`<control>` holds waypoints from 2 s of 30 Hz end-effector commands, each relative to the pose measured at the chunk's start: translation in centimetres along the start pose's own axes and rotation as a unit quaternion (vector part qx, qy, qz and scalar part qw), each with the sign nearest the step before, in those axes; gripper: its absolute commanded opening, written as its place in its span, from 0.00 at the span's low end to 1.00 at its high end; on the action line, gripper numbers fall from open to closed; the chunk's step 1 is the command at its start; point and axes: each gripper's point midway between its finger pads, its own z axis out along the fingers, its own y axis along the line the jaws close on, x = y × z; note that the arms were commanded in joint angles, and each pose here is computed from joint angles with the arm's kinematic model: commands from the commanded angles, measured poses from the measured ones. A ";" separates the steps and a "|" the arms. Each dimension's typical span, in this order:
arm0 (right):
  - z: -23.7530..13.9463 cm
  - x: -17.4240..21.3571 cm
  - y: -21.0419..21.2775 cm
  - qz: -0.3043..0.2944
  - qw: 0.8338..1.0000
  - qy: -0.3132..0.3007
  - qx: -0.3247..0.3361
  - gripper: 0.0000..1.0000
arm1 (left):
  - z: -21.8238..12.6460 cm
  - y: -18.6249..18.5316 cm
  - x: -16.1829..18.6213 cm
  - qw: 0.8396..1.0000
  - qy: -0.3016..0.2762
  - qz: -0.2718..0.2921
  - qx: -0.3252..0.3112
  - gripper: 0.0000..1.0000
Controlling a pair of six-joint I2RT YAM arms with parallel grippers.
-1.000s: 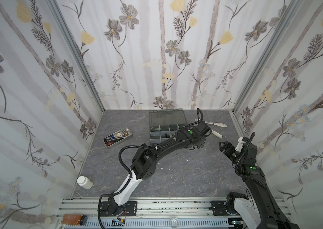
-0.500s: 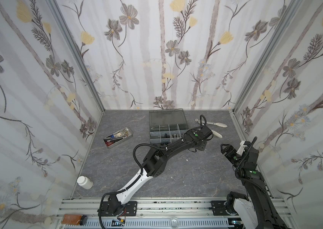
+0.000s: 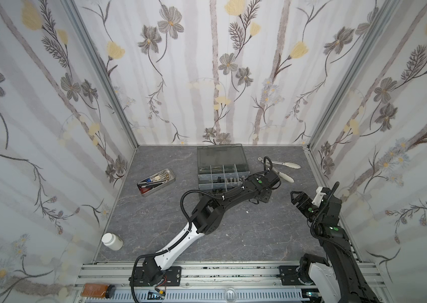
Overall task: Sort the screws and nuts into containers
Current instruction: 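Reach the left gripper over the two loose black nuts while the right arm withdraws, then close the left gripper on the nearer black hex nut and lift it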
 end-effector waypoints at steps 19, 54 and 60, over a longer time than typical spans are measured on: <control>-0.1 -0.4 1.0 -0.002 1.000 -0.009 -0.024 0.92 | 2.4 -0.3 -0.8 1.000 -0.025 -0.015 0.005 0.32; 1.6 2.1 3.5 -0.080 0.995 0.047 -0.041 1.00 | -14.4 1.9 -5.3 0.987 -0.153 -0.037 0.011 0.19; 3.2 3.5 4.8 -0.121 0.989 0.083 -0.020 1.00 | -17.2 6.3 -2.8 0.983 -0.167 -0.072 0.001 0.19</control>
